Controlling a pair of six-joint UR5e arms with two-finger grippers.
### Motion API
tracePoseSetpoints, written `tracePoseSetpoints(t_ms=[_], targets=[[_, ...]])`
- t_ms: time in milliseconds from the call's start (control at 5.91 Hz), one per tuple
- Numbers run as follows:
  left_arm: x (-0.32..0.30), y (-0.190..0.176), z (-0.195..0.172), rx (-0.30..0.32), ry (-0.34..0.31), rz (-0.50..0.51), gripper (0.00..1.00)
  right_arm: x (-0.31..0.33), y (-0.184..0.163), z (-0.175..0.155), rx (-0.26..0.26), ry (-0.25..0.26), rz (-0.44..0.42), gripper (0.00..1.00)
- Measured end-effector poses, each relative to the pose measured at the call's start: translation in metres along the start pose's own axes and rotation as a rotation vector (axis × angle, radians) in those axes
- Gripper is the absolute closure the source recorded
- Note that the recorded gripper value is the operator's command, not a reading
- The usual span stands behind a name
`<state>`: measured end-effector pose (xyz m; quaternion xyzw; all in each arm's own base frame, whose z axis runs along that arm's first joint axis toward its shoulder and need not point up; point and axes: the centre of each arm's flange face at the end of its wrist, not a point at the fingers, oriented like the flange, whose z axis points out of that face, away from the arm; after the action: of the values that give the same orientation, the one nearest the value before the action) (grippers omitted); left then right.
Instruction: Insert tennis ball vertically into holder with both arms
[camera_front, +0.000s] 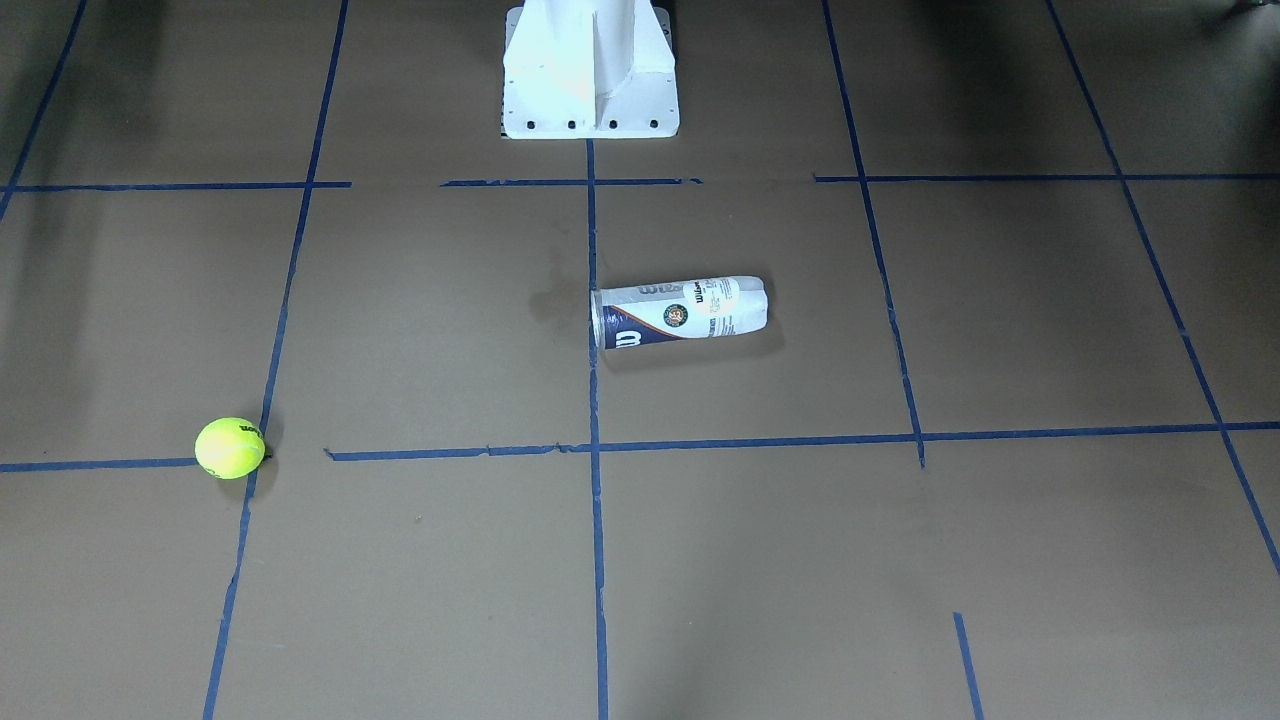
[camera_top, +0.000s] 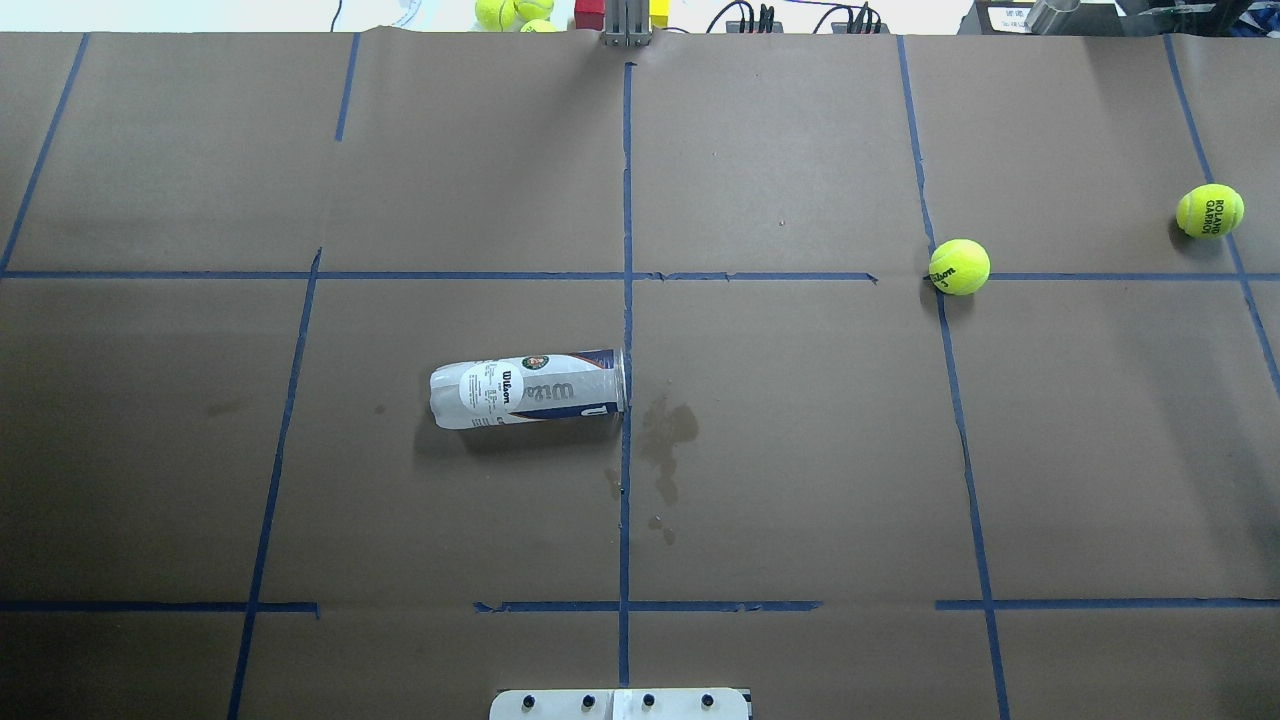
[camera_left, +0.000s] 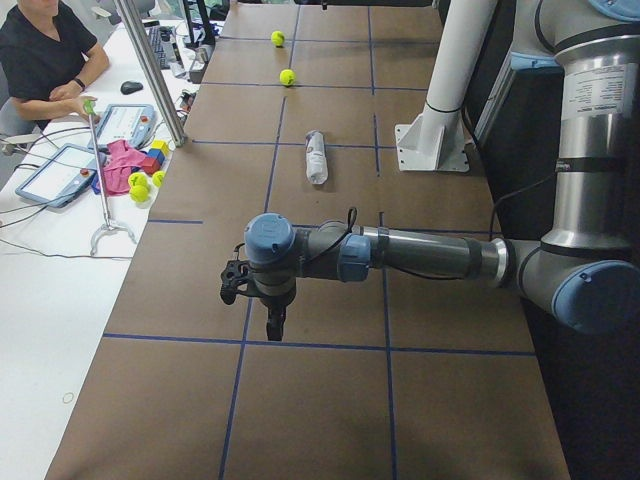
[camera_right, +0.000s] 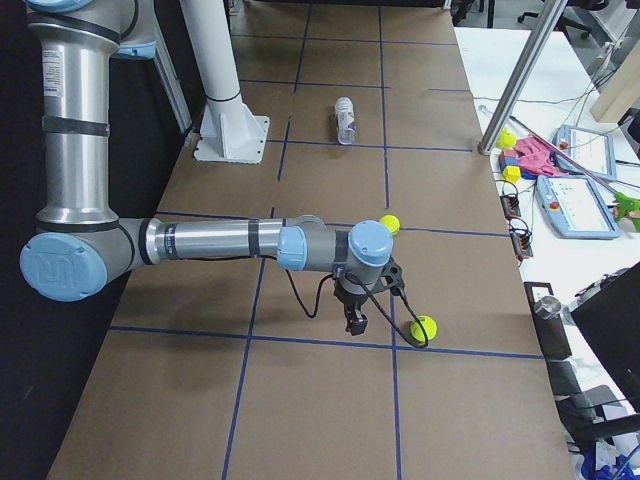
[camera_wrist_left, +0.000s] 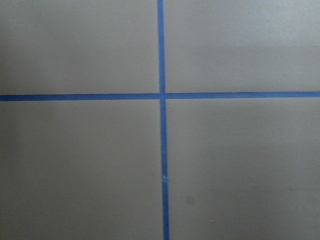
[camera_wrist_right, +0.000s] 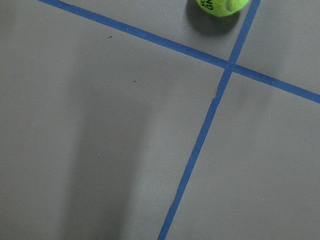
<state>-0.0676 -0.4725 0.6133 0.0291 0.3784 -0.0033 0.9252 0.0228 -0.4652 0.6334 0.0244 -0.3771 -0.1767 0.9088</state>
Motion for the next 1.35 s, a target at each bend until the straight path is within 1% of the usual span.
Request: tracePoseSetpoints(t_ms=[169, 677, 846, 1015, 1185, 1354], targets=[[-0.001, 0.000, -0.001, 0.004, -0.020, 0.005, 0.00, 0.000, 0.000, 0.000, 0.001, 0.000, -0.001, 0.00], [-0.001, 0.003, 0.001, 0.008, -0.016, 0.012, 0.00, -0.001, -0.002, -0.001, 0.004, -0.003, -0.003, 0.00], [-0.001, 0.007, 0.002, 0.005, 0.007, 0.012, 0.00, -0.001, -0.003, -0.001, 0.010, -0.001, -0.009, 0.00], [0.002, 0.016, 0.004, 0.017, 0.045, 0.026, 0.00, 0.000, -0.004, 0.000, 0.015, 0.001, -0.014, 0.00], [0.008, 0.028, 0.009, 0.057, 0.088, 0.089, 0.00, 0.001, -0.003, 0.001, 0.016, 0.001, -0.016, 0.00], [0.020, 0.038, 0.020, 0.092, 0.135, 0.172, 0.00, 0.001, -0.003, 0.001, 0.017, 0.003, -0.018, 0.00]])
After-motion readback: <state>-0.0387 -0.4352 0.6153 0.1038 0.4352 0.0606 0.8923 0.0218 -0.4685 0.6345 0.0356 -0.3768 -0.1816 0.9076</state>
